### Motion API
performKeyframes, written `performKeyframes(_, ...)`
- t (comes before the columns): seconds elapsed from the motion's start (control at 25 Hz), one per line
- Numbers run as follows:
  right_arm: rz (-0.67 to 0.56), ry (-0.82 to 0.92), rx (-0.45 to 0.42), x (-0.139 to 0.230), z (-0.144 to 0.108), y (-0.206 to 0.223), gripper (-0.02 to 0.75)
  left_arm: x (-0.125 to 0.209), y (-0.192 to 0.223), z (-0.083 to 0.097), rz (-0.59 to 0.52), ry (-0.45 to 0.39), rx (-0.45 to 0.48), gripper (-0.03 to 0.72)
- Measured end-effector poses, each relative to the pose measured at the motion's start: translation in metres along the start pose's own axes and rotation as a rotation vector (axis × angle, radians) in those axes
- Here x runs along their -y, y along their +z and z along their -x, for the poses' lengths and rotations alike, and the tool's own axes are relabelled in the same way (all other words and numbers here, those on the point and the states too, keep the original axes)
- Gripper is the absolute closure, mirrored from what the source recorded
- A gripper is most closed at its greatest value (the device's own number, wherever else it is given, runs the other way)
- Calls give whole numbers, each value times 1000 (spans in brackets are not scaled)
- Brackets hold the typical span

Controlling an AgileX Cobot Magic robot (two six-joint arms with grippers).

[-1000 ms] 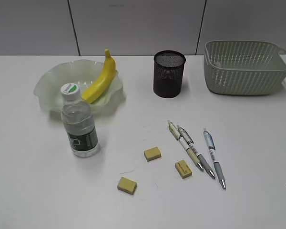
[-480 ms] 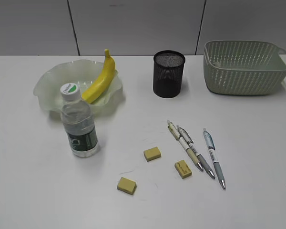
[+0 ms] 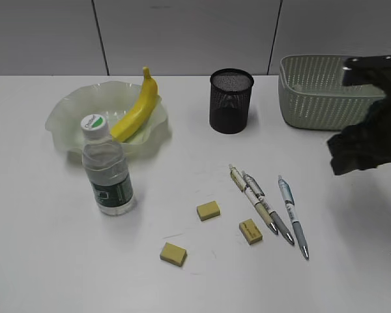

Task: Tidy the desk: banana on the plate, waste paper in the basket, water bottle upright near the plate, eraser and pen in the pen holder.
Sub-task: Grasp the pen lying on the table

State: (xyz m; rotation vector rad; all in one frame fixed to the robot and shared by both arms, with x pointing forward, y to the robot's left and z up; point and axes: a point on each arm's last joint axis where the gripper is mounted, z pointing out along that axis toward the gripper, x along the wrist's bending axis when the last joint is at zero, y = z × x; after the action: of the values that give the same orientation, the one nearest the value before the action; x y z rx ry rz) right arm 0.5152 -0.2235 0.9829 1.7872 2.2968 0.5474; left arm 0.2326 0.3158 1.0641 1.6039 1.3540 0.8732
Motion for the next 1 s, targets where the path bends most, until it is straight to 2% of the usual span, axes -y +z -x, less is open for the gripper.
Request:
performKeyframes(0.16,-97,-29,-26,-24,-22,45,372,0,0,0,0,0,0,349)
performKeyframes(0.32,-153,-6,-11,-39,-39,80,370,0,0,0,0,0,0,368)
performKeyframes(0.64,-249,31,10,-43,-40,123,369,0,0,0,0,0,0,381)
performKeyframes(0.8,-284,36,20,-39,-39,135,437,0,0,0,0,0,0,381)
performKeyframes(0.92,-280,35,22,-40,-39,135,585,0,0,0,0,0,0,381)
performKeyframes(1.0,-272,33,21,-41,-39,132,582,0,0,0,0,0,0,382)
